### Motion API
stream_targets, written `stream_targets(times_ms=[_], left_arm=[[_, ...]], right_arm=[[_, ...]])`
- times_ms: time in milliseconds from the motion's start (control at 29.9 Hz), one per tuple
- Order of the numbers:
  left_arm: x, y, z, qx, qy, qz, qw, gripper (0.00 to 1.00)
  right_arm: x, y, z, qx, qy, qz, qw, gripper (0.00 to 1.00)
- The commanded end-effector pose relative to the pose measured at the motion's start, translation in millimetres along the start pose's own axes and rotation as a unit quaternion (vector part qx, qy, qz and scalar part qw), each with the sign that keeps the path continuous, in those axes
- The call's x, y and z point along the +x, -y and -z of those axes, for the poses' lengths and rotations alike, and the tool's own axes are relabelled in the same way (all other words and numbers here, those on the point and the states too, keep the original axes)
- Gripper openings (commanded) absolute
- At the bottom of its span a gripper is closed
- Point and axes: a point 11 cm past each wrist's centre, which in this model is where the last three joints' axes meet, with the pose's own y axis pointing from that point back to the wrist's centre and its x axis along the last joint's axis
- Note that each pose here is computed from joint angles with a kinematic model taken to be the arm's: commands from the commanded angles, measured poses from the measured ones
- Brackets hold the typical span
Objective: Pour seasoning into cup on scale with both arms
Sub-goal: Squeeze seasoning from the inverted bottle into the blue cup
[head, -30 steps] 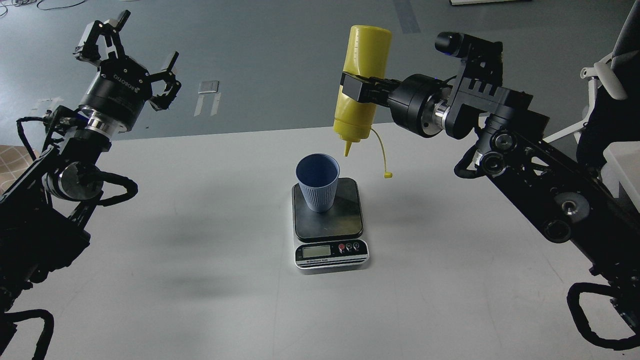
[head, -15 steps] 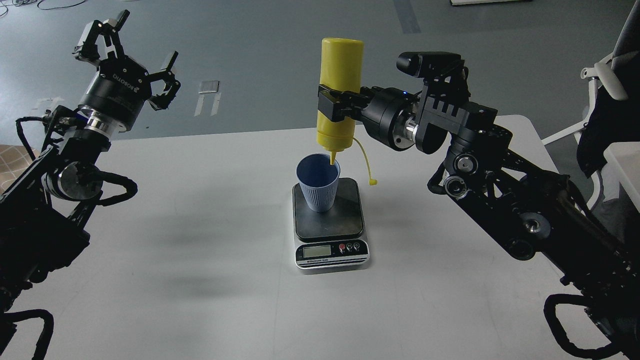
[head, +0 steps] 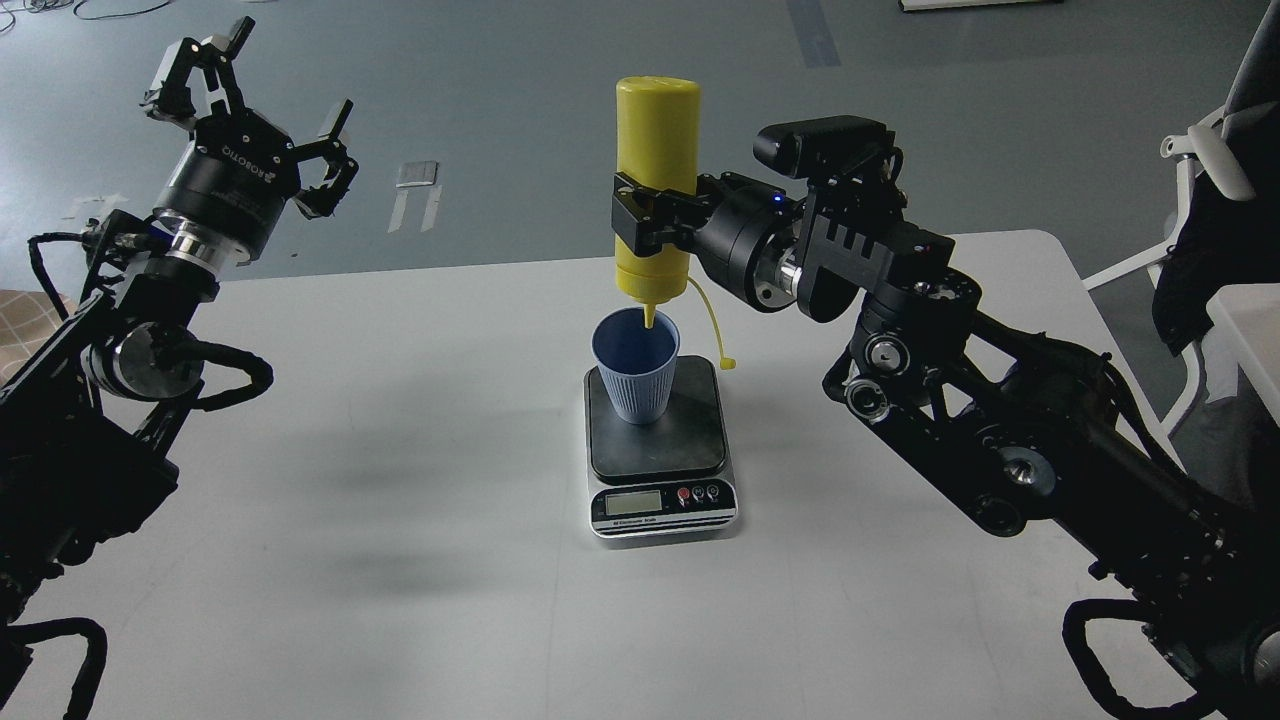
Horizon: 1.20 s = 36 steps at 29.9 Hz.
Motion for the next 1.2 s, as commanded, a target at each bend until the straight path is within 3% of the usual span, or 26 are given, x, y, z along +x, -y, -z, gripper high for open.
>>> stream_targets(times_ms=[0,167,301,534,935,1169], left_arm=[[0.0,0.0,-0.1,0.000,0.000,0.000,1.000,0.98],[0.0,0.0,-0.1,0.000,0.000,0.000,1.000,0.98],[1.2,-0.4,-2.2,-0.001,0.002,-0.001,1.000,0.98],[1.7,-0.6,-3.1,-0.002,0.003,-0.001,1.000,0.98],[2.1,-0.7,-3.7,-0.002,0.003,-0.002,1.000,0.98],[2.0,-0.8,-3.3,-0.001,0.003,-0.002,1.000,0.98]], right_arm=[[-2.8,1.6,-1.6,-0.007,-0.016,-0.006,1.000,0.31],[-6.9,4.2,-1.6,-0.013,-0.031,-0.012,0.999,0.28],[-8.3,7.1,-2.8,-0.016,-0.024,-0.014,0.999,0.11],[-12.0,6.9,-4.2,-0.017,-0.021,-0.012,1.000,0.00],[-15.8,4.8,-6.2,-0.022,-0.003,-0.022,1.000,0.00],[8.5,-0.5,-16.4,-0.030,0.037,-0.079,0.996,0.00]])
